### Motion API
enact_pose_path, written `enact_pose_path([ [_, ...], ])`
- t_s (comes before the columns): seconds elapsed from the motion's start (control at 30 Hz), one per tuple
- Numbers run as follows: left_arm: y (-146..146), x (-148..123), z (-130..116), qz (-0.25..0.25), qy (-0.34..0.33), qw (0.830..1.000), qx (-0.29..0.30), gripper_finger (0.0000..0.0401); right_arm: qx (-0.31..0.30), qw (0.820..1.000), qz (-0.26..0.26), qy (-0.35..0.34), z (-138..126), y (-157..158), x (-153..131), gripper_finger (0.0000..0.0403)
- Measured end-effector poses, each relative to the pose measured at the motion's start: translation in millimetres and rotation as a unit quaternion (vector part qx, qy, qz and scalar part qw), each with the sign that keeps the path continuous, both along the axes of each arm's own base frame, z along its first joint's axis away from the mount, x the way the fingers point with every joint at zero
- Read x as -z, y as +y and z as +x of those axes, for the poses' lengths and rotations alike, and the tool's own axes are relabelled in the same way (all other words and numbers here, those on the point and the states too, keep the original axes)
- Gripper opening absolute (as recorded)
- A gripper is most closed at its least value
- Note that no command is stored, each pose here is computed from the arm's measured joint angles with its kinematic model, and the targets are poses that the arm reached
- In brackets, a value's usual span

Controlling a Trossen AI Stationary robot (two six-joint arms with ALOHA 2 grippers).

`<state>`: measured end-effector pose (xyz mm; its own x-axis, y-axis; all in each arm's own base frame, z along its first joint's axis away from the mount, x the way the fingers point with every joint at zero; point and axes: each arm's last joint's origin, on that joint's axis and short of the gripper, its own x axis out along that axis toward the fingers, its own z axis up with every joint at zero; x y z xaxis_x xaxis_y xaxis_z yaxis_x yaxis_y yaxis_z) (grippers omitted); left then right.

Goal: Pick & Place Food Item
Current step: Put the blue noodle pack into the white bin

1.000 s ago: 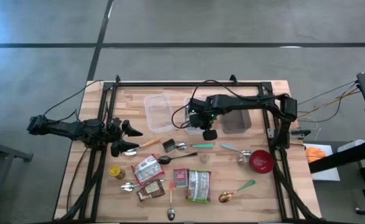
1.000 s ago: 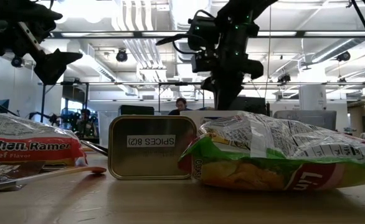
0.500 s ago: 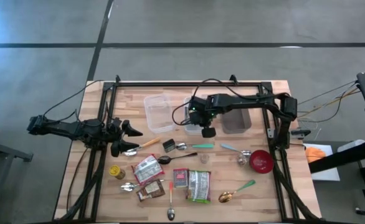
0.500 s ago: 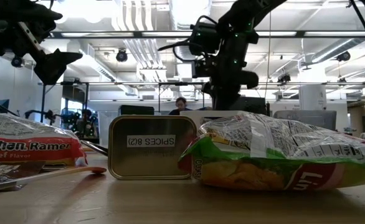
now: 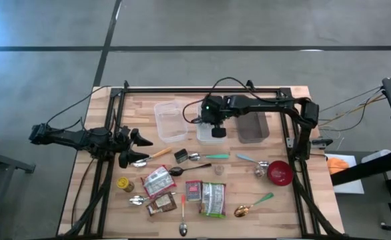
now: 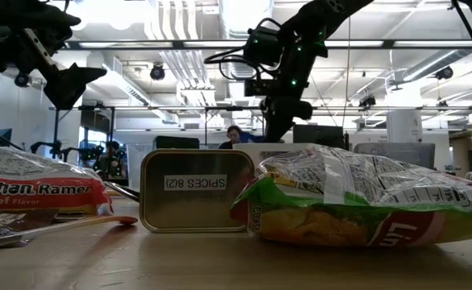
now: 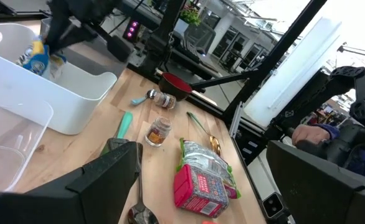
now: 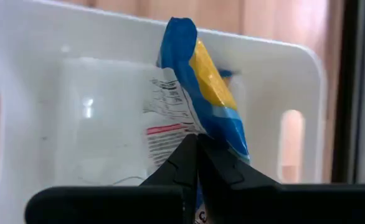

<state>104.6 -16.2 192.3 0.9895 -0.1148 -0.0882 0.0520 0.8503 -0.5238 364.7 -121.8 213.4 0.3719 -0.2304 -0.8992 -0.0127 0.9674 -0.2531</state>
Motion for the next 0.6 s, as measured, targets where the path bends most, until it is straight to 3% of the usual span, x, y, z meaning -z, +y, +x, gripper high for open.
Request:
enact_pose_path([
  [0.6,0.0,-0.1,0.0,0.000,0.000,1.000,0.000,0.0362,0.093,0.995,0.012,-0.037,-10.2,-40.4,-6.3,0.0008],
])
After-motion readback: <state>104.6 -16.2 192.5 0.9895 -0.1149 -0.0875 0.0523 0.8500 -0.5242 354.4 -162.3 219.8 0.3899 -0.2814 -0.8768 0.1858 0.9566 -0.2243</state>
